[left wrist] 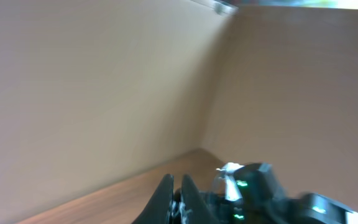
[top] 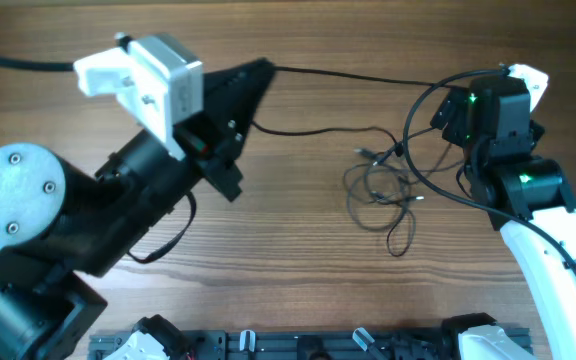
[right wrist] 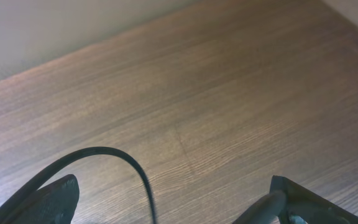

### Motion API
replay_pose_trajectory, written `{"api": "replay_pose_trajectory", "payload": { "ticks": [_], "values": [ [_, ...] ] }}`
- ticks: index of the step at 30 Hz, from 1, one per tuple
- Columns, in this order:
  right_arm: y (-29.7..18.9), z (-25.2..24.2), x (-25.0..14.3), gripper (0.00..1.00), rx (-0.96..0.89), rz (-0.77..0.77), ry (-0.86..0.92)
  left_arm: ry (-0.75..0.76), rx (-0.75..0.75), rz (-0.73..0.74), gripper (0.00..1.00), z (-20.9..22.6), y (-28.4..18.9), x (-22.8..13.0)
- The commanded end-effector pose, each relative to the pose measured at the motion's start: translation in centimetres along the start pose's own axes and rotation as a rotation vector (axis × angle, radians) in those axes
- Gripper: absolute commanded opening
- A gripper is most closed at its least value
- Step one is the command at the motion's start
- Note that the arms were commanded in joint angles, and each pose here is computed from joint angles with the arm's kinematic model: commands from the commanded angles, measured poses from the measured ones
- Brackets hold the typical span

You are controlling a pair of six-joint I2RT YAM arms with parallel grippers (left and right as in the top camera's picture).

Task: Untangle cables

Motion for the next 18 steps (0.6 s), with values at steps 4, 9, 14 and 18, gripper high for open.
{"api": "replay_pose_trajectory", "payload": {
  "ticks": [4, 9, 14, 18],
  "values": [
    [1.2, -0.3, -0.3, 1.00, -0.056, 0.034, 0.005, 0.075, 0.441, -0.233, 0.04, 3.8, -4.1, 3.1],
    [1.2, 0.7, -0.4, 1.00, 0.037, 0.049, -0.068, 0.131, 0.664, -0.266, 0.04, 5.7, -5.2, 3.4],
    [1.2, 0.9, -0.4, 1.00, 0.058, 0.052, -0.076, 0.150, 0.705, -0.232, 0.04, 6.2, -5.4, 2.8],
    [1.2, 1.4, -0.6, 1.00, 0.111, 0.062, -0.102, 0.165, 0.695, -0.166, 0.04, 6.4, -4.6, 1.8]
  ]
}}
Point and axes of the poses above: each gripper's point midway between its finger pads, its own y axis out along the fingers, its own z axis along the line the jaws close on, x = y × z, the point moved 7 cm from there along -y, back along the fingers, and after that the axes turned 14 degrees about -y, right-handed, at the moved point
